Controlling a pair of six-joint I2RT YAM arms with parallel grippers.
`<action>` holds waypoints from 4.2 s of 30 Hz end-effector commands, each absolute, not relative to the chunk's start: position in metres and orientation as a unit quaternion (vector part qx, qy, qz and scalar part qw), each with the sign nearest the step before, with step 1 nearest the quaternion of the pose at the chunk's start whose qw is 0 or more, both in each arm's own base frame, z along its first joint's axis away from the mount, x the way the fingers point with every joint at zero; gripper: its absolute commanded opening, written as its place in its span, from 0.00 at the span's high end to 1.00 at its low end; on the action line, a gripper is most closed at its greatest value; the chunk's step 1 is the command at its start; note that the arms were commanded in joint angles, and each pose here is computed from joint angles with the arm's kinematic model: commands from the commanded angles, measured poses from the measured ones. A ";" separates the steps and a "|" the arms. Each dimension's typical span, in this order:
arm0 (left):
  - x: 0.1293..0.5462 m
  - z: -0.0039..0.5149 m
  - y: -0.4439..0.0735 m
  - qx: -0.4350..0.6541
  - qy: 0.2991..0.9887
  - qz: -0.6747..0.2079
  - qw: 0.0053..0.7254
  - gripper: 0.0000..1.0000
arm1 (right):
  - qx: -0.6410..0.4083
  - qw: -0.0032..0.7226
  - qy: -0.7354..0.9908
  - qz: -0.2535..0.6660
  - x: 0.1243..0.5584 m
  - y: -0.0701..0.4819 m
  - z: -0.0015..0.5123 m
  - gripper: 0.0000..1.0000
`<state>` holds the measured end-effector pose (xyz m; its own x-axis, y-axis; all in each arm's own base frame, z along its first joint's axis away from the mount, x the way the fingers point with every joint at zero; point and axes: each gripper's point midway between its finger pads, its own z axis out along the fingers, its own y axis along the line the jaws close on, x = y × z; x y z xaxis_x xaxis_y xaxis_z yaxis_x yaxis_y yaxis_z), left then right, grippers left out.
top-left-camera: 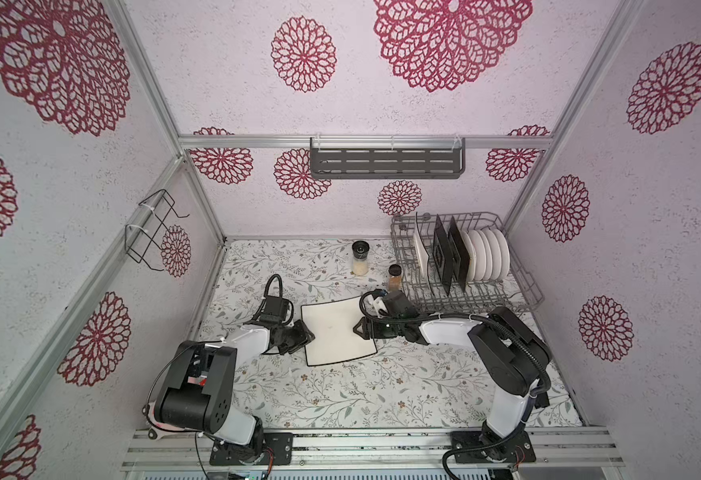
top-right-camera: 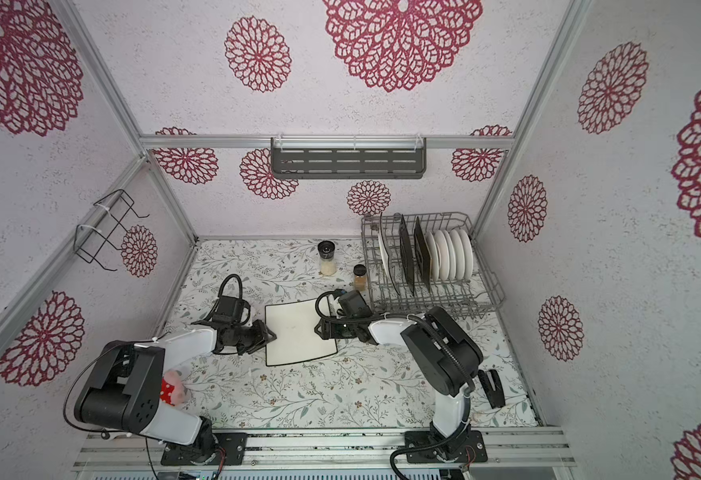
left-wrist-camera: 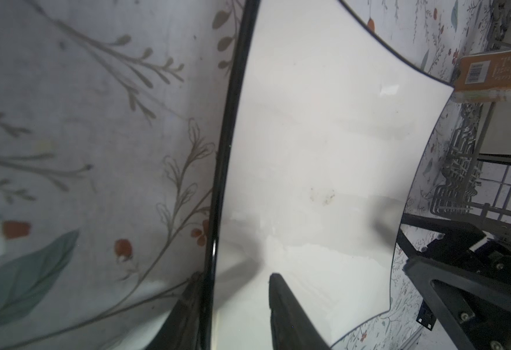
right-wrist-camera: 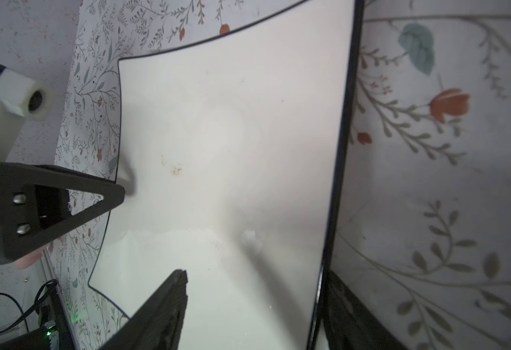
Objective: Unload the plates from the dish rack
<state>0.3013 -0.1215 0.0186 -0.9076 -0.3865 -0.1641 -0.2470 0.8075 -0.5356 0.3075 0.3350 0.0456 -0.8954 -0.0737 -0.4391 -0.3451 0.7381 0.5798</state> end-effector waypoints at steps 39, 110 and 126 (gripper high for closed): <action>0.327 0.147 -0.096 -0.119 0.916 -0.213 0.318 0.50 | -0.256 0.373 0.871 0.193 0.312 0.287 0.173 0.01; 0.203 0.282 -0.097 0.120 0.768 -0.209 0.593 0.07 | -0.100 0.703 0.694 0.118 0.352 0.151 0.211 0.12; 0.212 0.269 -0.093 0.112 0.792 -0.188 0.570 0.06 | -0.105 0.708 0.689 0.109 0.400 0.150 0.206 0.16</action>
<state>0.2114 -0.0932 0.2674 -0.3360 -0.0657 -0.9395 0.3859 0.9004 -0.2010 0.3915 0.1461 0.1750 -0.0703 -0.0377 -0.9968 -0.2794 0.9600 -0.0166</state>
